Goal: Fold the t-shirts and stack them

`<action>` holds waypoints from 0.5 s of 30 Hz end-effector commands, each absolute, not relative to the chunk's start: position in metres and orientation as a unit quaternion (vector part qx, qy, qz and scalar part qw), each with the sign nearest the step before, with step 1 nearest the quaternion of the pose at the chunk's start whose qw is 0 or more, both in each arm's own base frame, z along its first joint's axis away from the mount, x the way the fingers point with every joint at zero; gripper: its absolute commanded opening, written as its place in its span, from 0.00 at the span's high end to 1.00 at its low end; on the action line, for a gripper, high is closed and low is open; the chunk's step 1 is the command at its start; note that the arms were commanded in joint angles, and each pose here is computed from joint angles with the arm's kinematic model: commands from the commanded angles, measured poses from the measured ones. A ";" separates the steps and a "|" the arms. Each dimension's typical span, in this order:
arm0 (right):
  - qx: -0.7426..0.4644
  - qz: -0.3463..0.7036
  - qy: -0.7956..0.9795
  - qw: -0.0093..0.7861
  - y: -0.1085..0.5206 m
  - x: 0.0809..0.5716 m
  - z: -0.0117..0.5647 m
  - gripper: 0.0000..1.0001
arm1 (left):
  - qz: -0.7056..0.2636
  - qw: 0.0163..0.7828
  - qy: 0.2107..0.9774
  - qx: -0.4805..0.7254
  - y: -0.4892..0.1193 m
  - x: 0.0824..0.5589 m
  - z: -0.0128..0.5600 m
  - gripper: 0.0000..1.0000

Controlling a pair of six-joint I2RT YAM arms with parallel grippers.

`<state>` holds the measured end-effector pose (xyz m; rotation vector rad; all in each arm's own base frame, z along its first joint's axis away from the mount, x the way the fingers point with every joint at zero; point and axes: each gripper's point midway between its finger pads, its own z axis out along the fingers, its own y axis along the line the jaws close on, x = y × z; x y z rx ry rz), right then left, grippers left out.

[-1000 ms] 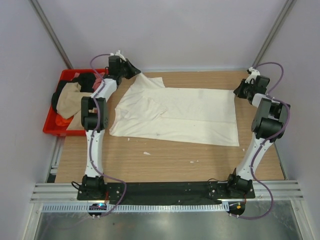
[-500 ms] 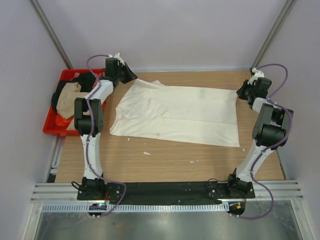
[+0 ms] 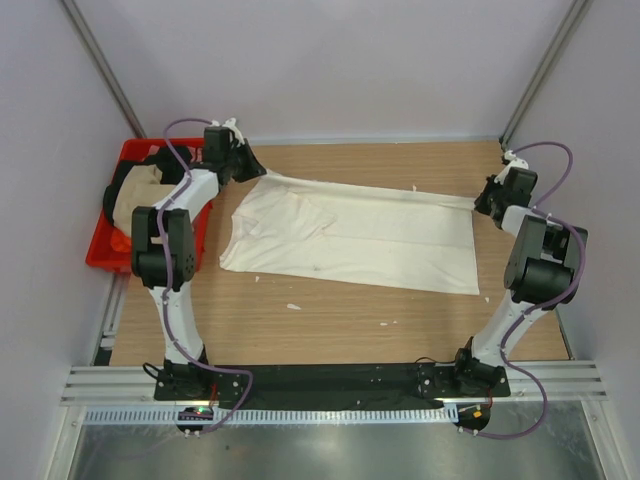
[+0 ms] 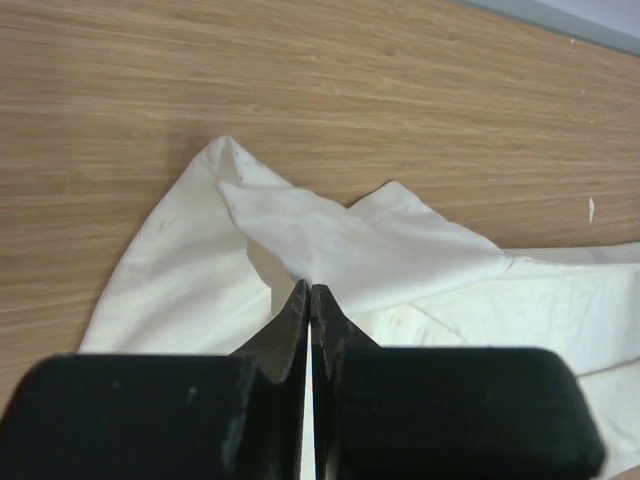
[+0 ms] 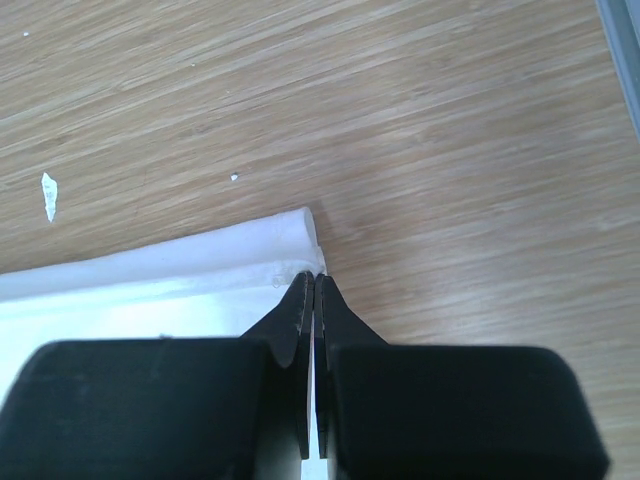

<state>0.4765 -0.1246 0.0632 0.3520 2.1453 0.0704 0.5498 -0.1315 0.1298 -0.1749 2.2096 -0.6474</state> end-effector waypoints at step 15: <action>0.212 -0.031 0.856 0.470 -0.137 0.437 0.089 0.99 | -0.209 0.384 0.898 -0.058 -0.111 0.500 0.144 1.00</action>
